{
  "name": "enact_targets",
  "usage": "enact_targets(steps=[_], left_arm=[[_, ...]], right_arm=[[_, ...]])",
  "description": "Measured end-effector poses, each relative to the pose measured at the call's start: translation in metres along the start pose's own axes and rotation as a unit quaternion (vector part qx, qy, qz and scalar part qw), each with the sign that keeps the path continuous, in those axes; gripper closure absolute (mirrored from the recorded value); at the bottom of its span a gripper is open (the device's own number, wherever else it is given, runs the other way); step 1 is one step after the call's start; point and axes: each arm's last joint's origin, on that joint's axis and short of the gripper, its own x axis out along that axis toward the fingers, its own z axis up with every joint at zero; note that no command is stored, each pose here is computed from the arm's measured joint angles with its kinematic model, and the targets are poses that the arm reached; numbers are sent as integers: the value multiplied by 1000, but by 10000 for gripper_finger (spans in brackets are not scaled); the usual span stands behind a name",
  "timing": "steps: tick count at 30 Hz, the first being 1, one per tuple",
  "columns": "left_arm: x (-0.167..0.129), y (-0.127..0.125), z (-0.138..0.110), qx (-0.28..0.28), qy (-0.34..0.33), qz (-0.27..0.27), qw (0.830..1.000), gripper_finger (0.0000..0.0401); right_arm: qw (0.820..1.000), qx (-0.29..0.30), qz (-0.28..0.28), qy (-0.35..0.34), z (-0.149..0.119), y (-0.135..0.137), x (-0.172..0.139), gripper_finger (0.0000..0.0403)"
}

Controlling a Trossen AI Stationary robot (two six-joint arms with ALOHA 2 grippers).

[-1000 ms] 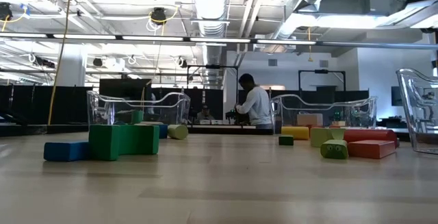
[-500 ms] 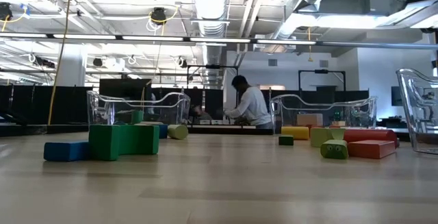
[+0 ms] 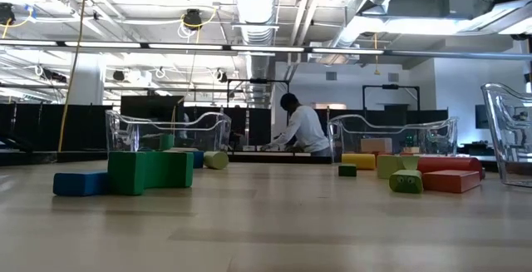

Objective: Sort blocks by size
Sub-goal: Put the light green arch block into the top right transparent bin

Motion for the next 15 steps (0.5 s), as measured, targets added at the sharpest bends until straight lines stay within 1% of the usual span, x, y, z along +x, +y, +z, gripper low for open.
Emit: enact_targets(steps=[4,8,10,12,15], left_arm=[[-12,10,15,4,-5,5,1000,206],[-27,19,30,3,-1,17,1000,199],[-35,22,35,0,19,19,1000,195],[-43,22,35,-15,51,12,999,193],[-51,16,28,-65,120,-13,991,193]], right_arm=[[999,-12,-10,49,4,-2,-4,240],[994,-9,-11,108,3,-7,-9,239],[989,-11,-16,146,1,-9,-11,239],[981,-21,-26,193,-1,-11,-16,239],[963,-31,-51,263,-7,-20,-23,239]])
